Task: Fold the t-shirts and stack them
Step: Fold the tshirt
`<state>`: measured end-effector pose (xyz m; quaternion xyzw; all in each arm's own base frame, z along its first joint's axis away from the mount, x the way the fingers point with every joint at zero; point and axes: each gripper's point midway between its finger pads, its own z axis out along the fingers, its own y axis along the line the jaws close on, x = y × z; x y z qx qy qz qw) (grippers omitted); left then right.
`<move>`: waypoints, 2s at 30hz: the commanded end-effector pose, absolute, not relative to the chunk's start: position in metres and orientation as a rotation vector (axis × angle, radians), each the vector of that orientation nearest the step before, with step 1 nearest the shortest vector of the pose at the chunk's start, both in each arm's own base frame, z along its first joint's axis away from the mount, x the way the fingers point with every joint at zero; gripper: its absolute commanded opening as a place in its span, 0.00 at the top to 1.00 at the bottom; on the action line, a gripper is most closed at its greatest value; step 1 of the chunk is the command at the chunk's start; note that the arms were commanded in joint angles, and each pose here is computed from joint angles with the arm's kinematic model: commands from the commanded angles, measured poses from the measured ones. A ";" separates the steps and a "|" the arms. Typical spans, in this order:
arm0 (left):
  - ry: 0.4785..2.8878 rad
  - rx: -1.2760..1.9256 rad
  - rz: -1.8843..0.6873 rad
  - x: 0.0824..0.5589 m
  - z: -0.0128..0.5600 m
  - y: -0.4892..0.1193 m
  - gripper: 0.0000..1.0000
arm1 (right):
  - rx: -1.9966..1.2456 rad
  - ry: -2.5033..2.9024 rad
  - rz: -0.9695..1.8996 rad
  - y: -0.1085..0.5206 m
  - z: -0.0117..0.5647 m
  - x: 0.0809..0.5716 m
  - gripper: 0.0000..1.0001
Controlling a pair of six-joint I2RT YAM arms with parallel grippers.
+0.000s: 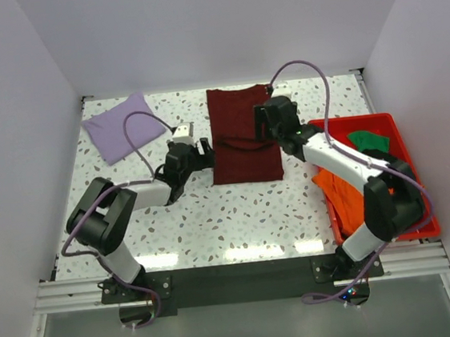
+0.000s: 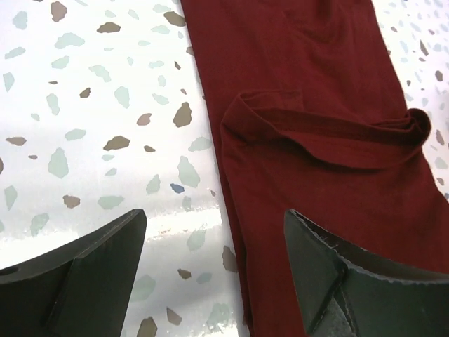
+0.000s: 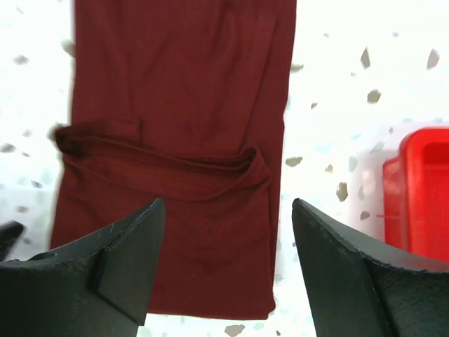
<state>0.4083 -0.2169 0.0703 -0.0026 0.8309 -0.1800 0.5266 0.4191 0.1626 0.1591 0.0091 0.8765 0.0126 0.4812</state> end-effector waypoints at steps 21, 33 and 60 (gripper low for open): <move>2.015 0.058 -0.529 0.363 0.055 -0.247 0.25 | -0.132 2.293 0.211 0.205 0.092 0.420 0.33; 2.068 0.108 -0.490 0.352 0.034 -0.261 0.27 | -0.162 2.359 0.143 0.211 0.063 0.442 0.34; 2.082 0.085 -0.450 0.330 0.034 -0.243 0.28 | -0.120 2.208 0.238 0.205 0.147 0.444 0.33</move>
